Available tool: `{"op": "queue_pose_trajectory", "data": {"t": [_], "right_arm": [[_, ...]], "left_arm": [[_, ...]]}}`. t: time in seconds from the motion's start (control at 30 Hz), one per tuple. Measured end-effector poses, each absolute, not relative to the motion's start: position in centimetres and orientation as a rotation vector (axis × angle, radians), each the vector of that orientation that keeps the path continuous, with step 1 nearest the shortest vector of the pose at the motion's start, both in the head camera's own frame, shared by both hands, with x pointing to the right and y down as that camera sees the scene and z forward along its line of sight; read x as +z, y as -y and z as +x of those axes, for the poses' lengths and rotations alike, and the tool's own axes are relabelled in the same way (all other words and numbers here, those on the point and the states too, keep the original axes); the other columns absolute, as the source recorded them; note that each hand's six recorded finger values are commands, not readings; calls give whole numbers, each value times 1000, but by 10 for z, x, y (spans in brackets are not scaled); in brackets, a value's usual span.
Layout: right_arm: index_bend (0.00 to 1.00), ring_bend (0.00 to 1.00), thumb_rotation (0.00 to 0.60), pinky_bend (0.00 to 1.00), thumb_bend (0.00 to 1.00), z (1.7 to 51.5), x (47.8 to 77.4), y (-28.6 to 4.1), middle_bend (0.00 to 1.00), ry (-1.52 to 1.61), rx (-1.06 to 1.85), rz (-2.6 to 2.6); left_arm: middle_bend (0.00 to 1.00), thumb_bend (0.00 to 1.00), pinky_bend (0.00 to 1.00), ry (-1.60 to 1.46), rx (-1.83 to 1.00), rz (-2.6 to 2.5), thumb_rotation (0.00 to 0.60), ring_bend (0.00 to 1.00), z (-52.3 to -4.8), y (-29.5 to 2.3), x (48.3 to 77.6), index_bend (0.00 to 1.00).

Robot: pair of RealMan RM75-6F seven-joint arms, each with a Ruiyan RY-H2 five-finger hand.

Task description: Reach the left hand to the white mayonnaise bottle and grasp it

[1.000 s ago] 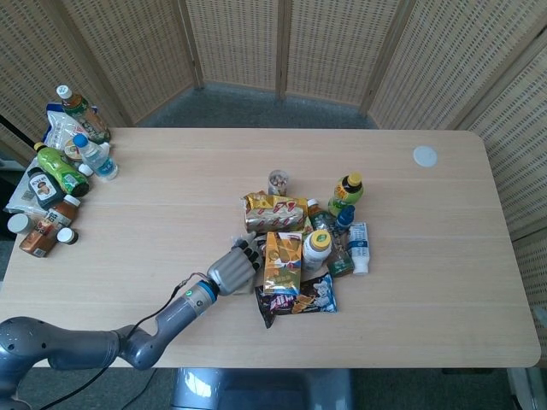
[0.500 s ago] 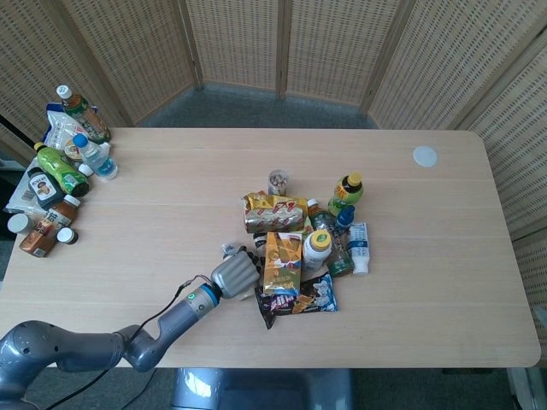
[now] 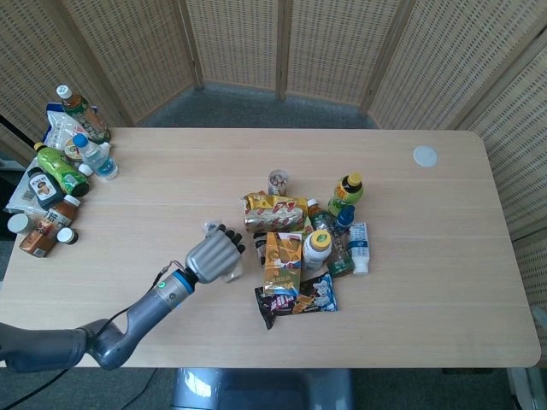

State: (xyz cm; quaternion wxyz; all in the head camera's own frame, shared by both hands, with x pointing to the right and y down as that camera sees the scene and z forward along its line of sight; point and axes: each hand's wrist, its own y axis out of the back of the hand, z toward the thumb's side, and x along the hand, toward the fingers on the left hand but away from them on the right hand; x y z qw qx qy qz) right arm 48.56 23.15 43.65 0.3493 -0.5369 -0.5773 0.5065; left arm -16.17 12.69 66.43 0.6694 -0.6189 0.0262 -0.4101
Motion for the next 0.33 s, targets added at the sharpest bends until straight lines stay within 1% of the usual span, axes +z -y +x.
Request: {"op": "queue_pose_trajectory", "data": {"t": [0.33], "right_arm": [[0, 0, 600, 0, 0, 480, 439, -233, 0, 1480, 1313, -1400]], "left_arm": [[591, 11, 515, -271, -912, -1295, 600, 567, -179, -64, 562, 731]]}}
